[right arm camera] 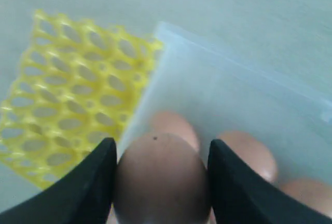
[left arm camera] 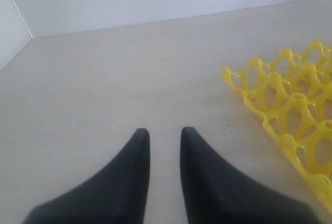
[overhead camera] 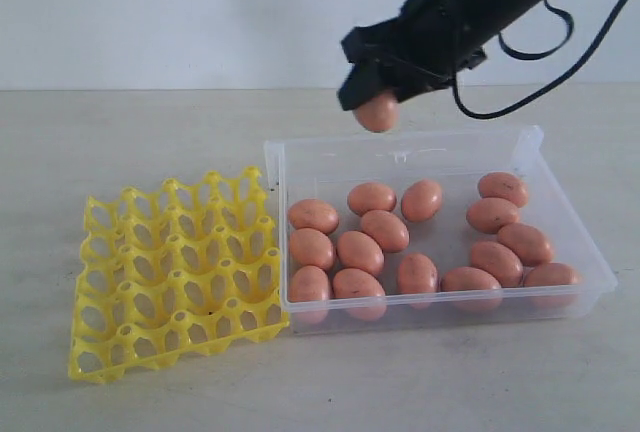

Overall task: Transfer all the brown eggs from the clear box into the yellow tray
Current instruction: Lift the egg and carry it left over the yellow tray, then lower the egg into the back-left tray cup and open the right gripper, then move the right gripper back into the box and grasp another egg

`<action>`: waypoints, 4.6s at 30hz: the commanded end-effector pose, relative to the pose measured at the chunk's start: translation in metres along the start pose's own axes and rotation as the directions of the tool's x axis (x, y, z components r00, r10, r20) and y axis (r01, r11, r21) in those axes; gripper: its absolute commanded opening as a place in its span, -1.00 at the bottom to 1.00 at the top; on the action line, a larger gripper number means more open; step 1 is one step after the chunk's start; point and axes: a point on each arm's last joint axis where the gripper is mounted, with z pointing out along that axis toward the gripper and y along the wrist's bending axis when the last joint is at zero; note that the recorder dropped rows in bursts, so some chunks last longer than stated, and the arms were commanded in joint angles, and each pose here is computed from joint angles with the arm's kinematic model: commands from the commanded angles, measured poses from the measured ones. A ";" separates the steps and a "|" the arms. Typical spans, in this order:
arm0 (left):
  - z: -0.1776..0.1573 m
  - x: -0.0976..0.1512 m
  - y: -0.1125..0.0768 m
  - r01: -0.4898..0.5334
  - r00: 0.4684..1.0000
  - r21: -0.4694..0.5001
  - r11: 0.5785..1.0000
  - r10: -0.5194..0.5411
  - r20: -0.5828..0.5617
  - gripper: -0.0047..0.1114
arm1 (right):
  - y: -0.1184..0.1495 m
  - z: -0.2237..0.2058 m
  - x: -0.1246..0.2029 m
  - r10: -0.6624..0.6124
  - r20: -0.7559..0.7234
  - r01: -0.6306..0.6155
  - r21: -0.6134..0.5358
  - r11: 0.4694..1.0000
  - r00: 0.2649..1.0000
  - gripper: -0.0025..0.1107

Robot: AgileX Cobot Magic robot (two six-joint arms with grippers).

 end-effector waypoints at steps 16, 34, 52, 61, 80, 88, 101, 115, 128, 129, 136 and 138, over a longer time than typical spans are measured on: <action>0.000 0.000 0.000 0.004 1.000 0.000 1.000 -0.004 0.005 -0.55 | 0.151 0.133 -0.011 -0.017 0.616 -0.049 0.090 0.995 0.787 -0.96; 0.000 0.000 0.000 0.004 1.000 0.000 1.000 -0.004 0.005 -0.55 | 0.154 0.235 0.017 -0.213 0.582 0.345 -0.124 0.930 0.784 -0.96; 0.000 0.000 0.000 0.004 1.000 0.000 1.000 -0.004 0.005 -0.55 | 0.140 0.262 0.037 -0.326 0.514 0.409 -0.052 0.911 0.794 -0.96; 0.000 0.000 0.000 0.004 1.000 0.000 1.000 -0.004 0.005 -0.55 | 0.140 0.268 0.026 -0.380 0.551 0.462 -0.012 0.887 0.743 -0.96; 0.000 0.000 0.000 0.004 1.000 0.000 1.000 -0.004 0.005 -0.55 | 0.134 0.272 0.025 -0.433 0.481 0.463 0.062 0.884 0.762 -0.49; 0.000 0.000 0.000 0.004 1.000 0.000 1.000 -0.004 0.005 -0.55 | 0.133 0.272 0.025 -0.428 0.477 0.455 0.065 0.888 0.767 0.13; 0.000 0.000 0.000 0.004 1.000 0.000 1.000 -0.004 0.005 -0.55 | 0.152 0.197 -0.019 -0.457 0.433 0.405 0.212 0.890 0.777 0.13; 0.000 0.000 0.000 0.004 1.000 0.000 1.000 -0.004 0.005 -0.55 | 0.137 0.086 0.027 -0.300 -0.523 0.514 0.330 0.792 0.798 -0.96; 0.000 0.000 0.000 0.004 1.000 0.000 1.000 -0.004 0.005 -0.55 | 0.044 0.069 0.025 0.288 -0.402 -0.129 0.378 0.917 0.869 -0.20; 0.000 0.000 0.000 0.004 1.000 0.000 1.000 -0.004 0.005 -0.55 | 0.038 0.068 0.027 0.322 -0.405 -0.185 0.342 0.921 0.855 -0.11; 0.000 0.000 0.000 0.004 1.000 0.000 1.000 -0.004 0.005 -0.55 | 0.005 0.061 0.035 0.422 -0.399 -0.279 0.367 0.887 0.814 0.04; 0.000 0.000 0.000 0.004 1.000 0.000 1.000 -0.004 0.005 -0.55 | 0.003 0.061 0.038 0.415 -0.408 -0.261 0.380 0.887 0.814 0.04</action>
